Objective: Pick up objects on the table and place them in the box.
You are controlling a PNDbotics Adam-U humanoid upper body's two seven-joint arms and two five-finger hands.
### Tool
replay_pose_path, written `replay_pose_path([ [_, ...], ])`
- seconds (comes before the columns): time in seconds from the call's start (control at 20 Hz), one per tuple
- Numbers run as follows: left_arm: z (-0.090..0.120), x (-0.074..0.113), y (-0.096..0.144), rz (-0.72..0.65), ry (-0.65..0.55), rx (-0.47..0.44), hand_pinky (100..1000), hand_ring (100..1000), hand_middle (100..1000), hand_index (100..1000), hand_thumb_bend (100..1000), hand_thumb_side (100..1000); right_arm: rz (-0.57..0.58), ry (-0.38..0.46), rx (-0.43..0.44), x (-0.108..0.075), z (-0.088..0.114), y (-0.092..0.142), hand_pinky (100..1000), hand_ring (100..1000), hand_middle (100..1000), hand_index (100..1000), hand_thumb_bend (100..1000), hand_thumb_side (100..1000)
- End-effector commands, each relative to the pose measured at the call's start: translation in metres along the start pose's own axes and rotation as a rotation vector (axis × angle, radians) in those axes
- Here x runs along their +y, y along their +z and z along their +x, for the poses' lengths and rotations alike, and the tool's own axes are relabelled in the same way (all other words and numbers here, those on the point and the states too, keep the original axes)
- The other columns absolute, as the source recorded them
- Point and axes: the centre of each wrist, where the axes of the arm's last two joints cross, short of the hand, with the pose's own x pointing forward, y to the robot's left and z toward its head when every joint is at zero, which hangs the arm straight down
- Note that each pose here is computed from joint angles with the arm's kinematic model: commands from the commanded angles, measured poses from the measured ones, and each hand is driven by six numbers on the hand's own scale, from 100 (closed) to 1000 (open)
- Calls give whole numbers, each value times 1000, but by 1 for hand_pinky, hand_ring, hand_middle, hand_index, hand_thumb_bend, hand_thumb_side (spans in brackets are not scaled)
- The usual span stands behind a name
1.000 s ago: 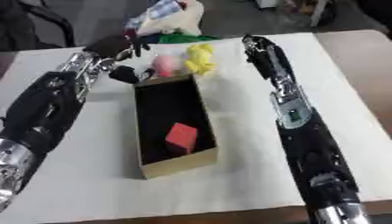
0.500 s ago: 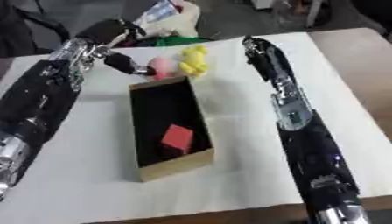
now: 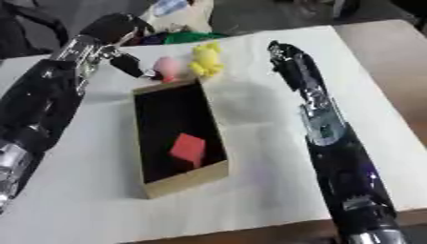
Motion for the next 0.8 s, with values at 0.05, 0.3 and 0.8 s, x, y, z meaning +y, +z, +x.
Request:
replay_pose_path([
  [0.05, -14, 15, 1, 32, -34, 32, 604, 600, 591, 832, 737, 614, -19, 12, -49, -11, 16, -8, 713, 670, 653, 869, 100, 1000],
  [0.3, -13, 9, 3, 37, -46, 50, 595, 592, 585, 823, 675, 586, -20, 8, -50, -12, 16, -9, 712, 670, 653, 868, 100, 1000],
  [0.8, -7, -3, 4, 36, -50, 42, 589, 577, 569, 806, 548, 543, -19, 0, -56, -12, 18, -9, 712, 671, 653, 866, 100, 1000],
])
